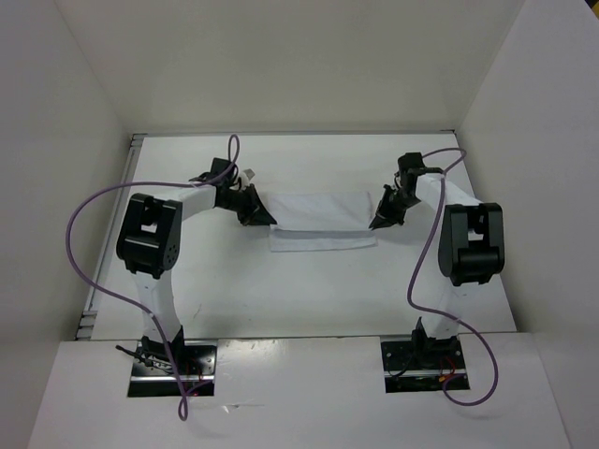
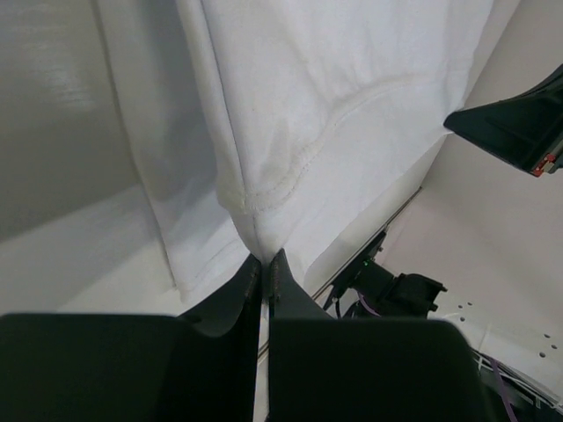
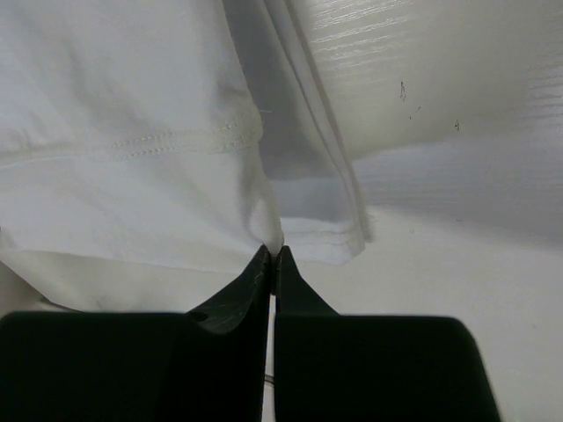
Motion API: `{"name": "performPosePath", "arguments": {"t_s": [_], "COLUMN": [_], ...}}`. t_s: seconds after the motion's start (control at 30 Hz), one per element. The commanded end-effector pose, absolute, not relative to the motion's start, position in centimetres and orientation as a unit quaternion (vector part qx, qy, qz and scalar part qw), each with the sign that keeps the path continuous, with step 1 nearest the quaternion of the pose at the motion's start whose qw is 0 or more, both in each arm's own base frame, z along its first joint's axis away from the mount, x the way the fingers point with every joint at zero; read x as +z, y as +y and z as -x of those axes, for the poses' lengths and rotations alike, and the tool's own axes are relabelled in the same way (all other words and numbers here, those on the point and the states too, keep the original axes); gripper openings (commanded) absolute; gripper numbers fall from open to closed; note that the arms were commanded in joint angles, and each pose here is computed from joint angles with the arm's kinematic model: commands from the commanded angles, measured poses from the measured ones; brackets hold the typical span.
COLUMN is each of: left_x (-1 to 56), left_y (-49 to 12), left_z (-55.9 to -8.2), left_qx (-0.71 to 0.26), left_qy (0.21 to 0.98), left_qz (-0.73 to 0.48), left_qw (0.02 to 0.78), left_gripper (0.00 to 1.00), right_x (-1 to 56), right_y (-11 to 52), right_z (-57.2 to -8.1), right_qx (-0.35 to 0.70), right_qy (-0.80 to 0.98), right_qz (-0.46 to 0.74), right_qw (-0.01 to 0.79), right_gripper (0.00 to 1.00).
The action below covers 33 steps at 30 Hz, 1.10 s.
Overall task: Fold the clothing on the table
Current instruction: Fold the skirt
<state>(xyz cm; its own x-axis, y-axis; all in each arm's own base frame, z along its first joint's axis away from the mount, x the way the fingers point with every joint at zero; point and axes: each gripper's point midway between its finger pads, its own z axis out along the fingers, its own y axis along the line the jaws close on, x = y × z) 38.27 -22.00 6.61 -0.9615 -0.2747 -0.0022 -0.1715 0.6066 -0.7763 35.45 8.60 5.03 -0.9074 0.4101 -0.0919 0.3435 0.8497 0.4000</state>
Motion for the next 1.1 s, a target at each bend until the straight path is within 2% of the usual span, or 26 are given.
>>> {"name": "performPosePath", "arguments": {"t_s": [0.0, 0.37, 0.77, 0.9, 0.97, 1.0, 1.07], "left_x": [8.6, 8.6, 5.3, 4.7, 4.1, 4.0, 3.7], "left_y": [-21.7, -21.7, -22.7, -22.9, -23.3, -23.3, -23.2], "left_z": [-37.7, -35.6, -30.9, -29.8, -28.7, -28.5, -27.3], "left_qx": [-0.429, -0.43, -0.404, -0.391, -0.386, -0.384, -0.379], "left_qy": [0.893, 0.894, 0.91, 0.917, 0.92, 0.92, 0.923], "left_qz": [0.109, 0.103, 0.088, 0.081, 0.072, 0.074, 0.064], "left_qw": [0.078, 0.068, 0.017, 0.004, -0.01, -0.014, -0.023], "left_gripper": [0.02, 0.02, 0.02, 0.02, 0.07, 0.22, 0.3], "right_x": [6.9, 6.4, 5.4, 3.9, 3.5, 2.9, 2.4], "right_y": [7.9, 7.7, 7.3, 7.5, 7.4, 7.2, 7.0], "right_z": [-34.9, -33.1, -32.2, -30.7, -31.0, -30.6, -30.7], "right_qx": [0.172, 0.16, 0.138, 0.12, 0.116, 0.108, 0.103], "right_qy": [0.958, 0.959, 0.962, 0.967, 0.966, 0.967, 0.968], "right_qz": [-0.198, -0.212, -0.223, -0.219, -0.224, -0.225, -0.226], "right_qw": [0.111, 0.095, 0.08, 0.053, 0.054, 0.045, 0.044], "right_gripper": [0.0, 0.0, 0.0, 0.0, 0.0, 0.01, 0.11]}}
